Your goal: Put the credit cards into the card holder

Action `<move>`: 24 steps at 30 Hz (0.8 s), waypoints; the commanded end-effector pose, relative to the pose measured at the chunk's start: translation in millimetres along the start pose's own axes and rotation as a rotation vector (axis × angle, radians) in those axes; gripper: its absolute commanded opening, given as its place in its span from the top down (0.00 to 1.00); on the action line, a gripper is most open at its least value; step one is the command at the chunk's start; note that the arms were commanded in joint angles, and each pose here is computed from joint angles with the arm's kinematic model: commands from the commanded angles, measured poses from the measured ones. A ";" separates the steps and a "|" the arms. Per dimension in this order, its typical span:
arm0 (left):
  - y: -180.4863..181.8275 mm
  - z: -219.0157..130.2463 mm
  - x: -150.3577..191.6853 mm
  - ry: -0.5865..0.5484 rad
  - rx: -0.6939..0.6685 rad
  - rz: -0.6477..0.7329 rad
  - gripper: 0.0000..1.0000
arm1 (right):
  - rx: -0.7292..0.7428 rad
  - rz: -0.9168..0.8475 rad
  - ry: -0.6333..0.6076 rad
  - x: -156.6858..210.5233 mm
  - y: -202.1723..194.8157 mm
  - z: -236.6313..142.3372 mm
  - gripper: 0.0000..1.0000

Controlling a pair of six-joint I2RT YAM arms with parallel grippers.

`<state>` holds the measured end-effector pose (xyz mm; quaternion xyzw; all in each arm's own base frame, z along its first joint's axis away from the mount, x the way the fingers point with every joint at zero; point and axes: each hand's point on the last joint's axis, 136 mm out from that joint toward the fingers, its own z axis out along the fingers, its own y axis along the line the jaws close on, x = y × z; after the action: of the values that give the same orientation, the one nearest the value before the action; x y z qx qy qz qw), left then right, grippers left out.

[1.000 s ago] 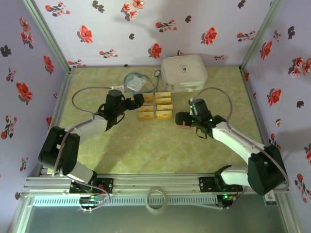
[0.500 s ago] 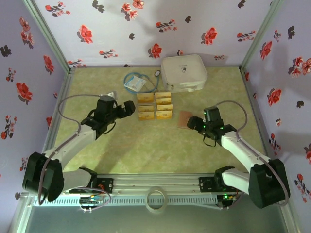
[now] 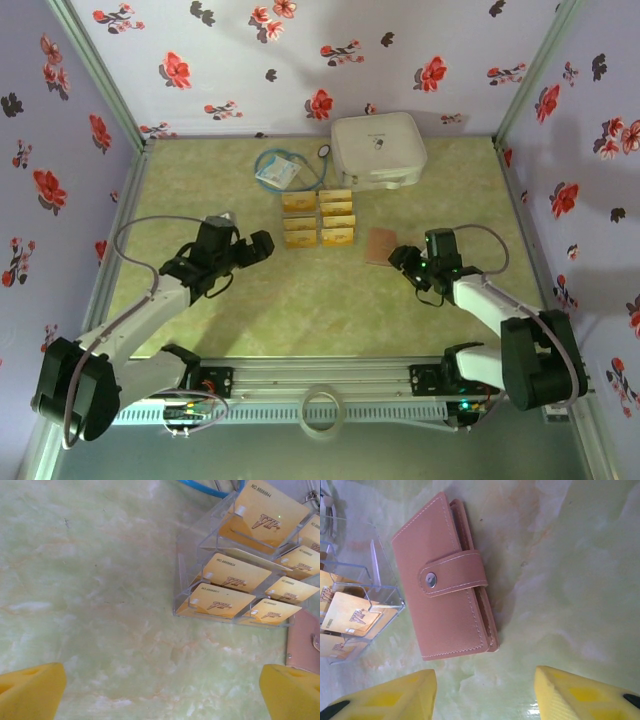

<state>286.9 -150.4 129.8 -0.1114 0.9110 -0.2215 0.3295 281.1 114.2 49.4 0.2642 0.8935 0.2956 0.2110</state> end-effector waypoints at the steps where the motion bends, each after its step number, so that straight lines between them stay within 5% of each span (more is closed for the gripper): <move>1: 1.5 6.7 9.0 0.029 -0.014 -0.007 0.00 | -0.039 0.034 0.000 -1.4 3.2 5.0 0.47; 24: -12.9 20.6 20.6 0.074 -0.001 0.036 0.00 | -0.089 0.074 0.028 -5.6 8.9 27.7 0.68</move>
<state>280.3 -168.6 101.5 -0.0870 0.9299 -0.2079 0.2909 301.2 128.6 36.3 0.2799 0.8756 0.3400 0.1982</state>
